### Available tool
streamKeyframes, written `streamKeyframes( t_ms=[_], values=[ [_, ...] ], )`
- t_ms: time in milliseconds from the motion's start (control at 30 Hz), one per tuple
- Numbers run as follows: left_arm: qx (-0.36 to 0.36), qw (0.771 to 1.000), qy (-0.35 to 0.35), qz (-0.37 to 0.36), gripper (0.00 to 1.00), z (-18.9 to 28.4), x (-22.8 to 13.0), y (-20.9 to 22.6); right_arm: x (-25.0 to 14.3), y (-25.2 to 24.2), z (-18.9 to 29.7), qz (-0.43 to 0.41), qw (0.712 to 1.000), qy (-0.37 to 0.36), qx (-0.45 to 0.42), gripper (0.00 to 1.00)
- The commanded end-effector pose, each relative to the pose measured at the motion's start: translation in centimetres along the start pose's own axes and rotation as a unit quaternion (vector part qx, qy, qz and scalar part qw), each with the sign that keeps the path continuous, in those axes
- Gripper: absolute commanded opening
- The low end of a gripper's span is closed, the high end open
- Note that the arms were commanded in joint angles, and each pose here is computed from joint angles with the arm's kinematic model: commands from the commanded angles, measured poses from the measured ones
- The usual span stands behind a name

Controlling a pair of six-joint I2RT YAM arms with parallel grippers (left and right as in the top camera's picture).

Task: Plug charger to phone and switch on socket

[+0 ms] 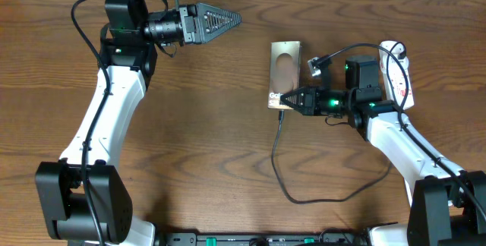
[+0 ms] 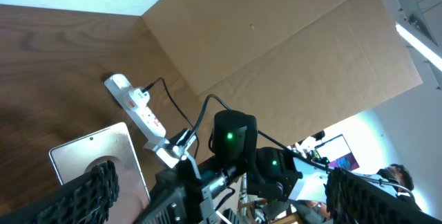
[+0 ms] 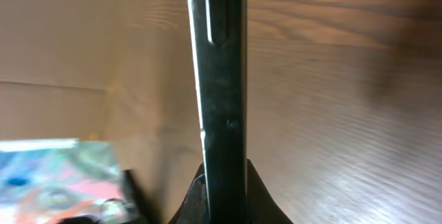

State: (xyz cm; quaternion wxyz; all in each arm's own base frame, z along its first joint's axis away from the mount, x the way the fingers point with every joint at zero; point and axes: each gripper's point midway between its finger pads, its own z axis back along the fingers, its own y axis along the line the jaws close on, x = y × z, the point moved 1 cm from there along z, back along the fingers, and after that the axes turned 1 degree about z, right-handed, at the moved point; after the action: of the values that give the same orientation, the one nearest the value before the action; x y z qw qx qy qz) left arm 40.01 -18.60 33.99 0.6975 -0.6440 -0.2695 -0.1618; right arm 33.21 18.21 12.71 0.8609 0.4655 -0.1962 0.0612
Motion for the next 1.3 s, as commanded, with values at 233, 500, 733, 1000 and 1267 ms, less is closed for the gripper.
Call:
streamKeyframes(
  t_ms=[233,500,733,1000,1267],
  values=[
    [-0.004,1.000,0.001,-0.010,0.97,0.2,0.0,-0.7,-1.1,-4.0,-1.8,0.023,0.998,0.027,-0.053,0.01],
    [-0.004,1.000,0.001,-0.010,0.97,0.2,0.0,-0.7,-3.0,-6.0,-3.4,-0.016,0.997,0.064,-0.044,0.01],
    [-0.004,1.000,0.001,-0.010,0.97,0.2,0.0,-0.7,-3.6,-7.1,-4.0,-0.028,0.996,0.074,-0.051,0.01],
    [-0.004,1.000,0.001,-0.010,0.97,0.2,0.0,-0.7,-3.9,-8.0,-4.1,-0.033,0.994,0.076,-0.068,0.07],
    [-0.004,1.000,0.001,-0.010,0.97,0.2,0.0,-0.7,-4.0,-8.2,-4.2,-0.031,0.993,0.077,-0.079,0.09]
  ],
)
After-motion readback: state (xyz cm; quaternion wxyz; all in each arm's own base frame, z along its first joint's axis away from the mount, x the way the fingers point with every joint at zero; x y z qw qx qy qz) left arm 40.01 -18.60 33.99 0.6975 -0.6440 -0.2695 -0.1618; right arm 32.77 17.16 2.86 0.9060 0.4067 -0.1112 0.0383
